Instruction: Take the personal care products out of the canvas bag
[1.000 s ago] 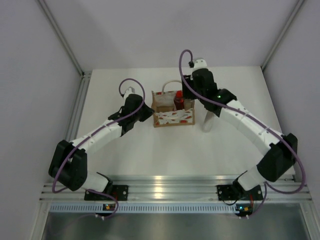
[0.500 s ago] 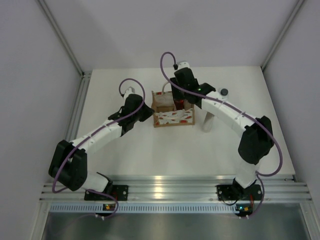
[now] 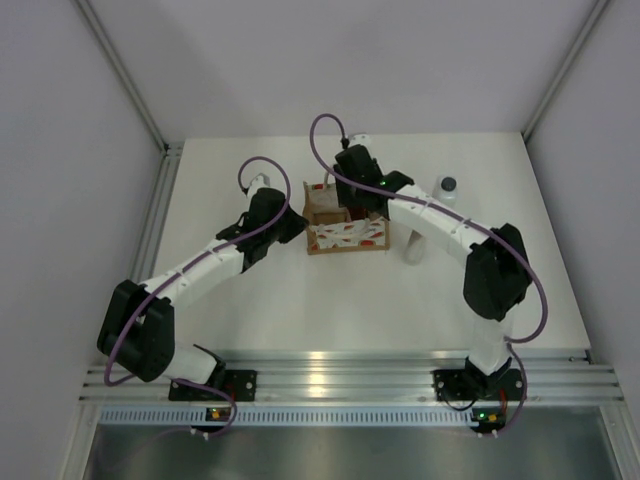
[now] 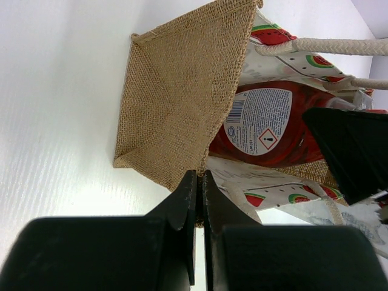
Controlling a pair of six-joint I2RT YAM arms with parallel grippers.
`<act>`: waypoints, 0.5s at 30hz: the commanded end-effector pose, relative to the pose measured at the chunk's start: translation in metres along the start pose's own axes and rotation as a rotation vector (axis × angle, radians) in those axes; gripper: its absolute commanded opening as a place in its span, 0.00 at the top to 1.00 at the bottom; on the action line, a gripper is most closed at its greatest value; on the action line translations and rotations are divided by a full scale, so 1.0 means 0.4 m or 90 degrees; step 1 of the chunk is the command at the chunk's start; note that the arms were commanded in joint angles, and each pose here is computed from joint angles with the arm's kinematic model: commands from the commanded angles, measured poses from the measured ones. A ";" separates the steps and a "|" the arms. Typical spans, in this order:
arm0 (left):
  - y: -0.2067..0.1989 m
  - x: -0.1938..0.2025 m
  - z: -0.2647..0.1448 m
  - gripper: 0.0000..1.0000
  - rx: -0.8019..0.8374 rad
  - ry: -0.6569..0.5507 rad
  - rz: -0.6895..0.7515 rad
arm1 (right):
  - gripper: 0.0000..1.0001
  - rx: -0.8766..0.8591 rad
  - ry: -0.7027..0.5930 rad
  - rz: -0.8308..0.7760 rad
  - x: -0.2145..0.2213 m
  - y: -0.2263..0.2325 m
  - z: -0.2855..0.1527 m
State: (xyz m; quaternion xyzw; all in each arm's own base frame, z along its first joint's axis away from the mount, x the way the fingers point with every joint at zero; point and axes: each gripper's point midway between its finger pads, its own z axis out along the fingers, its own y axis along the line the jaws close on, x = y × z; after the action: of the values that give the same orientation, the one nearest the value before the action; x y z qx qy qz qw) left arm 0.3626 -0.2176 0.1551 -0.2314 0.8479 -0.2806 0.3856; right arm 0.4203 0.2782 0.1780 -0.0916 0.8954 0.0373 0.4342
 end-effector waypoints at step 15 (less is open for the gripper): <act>0.024 -0.014 -0.002 1.00 -0.021 -0.018 0.016 | 0.36 0.050 0.040 -0.002 0.071 0.021 0.076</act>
State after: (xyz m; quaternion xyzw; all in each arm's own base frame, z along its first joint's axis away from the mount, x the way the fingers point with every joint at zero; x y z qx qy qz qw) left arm 0.3624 -0.2179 0.1551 -0.2294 0.8484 -0.2809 0.3856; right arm 0.4236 0.2844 0.1416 -0.0781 0.9062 0.0096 0.4154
